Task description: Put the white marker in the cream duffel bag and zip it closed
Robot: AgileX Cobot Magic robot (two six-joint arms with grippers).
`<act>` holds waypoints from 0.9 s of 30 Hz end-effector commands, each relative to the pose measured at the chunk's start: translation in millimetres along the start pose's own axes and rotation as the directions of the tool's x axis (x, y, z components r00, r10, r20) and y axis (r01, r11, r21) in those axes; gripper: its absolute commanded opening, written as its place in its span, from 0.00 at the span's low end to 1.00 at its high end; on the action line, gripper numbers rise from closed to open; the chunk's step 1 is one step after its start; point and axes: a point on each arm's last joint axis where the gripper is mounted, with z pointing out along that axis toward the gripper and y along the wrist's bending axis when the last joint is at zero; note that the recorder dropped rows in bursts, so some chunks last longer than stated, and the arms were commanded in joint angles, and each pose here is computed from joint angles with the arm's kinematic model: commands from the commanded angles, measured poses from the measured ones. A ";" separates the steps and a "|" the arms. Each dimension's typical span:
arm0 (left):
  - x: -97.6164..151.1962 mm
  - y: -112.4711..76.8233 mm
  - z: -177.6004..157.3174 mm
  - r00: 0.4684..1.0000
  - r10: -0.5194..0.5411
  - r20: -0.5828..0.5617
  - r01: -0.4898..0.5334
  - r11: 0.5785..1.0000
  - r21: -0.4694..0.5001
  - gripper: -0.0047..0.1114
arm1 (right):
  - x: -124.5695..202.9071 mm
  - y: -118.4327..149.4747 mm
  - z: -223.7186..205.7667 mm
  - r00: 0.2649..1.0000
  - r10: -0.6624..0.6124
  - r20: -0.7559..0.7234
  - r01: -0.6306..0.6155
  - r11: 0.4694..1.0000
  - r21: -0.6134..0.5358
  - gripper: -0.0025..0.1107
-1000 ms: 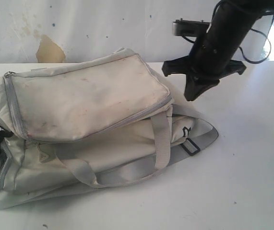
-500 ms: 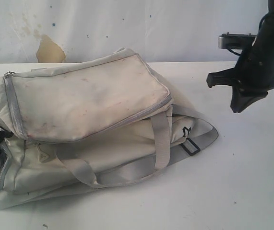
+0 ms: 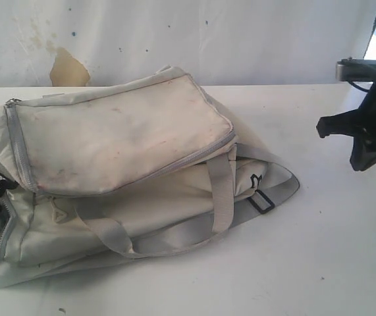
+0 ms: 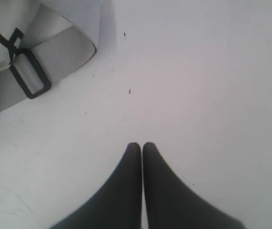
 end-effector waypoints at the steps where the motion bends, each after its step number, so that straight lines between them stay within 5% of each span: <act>1: 4.7 -5.1 3.5 1.000 0.016 0.003 -0.016 1.000 0.005 0.04 | 9.7 -3.0 -5.5 0.999 -0.020 0.044 0.019 1.000 0.018 0.02; 9: 14.9 -21.0 15.7 0.995 0.094 -0.020 -0.094 0.996 0.003 0.04 | 24.3 -7.1 -8.6 0.998 -0.043 0.043 0.041 0.997 0.061 0.02; 18: 15.0 -21.5 3.6 0.995 0.095 0.021 -0.095 0.995 0.001 0.04 | 29.6 -32.5 -8.5 0.998 0.048 0.049 -0.051 0.996 0.066 0.02; 27: 16.0 -22.1 -14.2 0.992 0.097 0.079 -0.097 0.995 -0.002 0.04 | 34.3 -30.7 -24.7 0.995 0.036 0.097 -0.043 0.997 0.068 0.02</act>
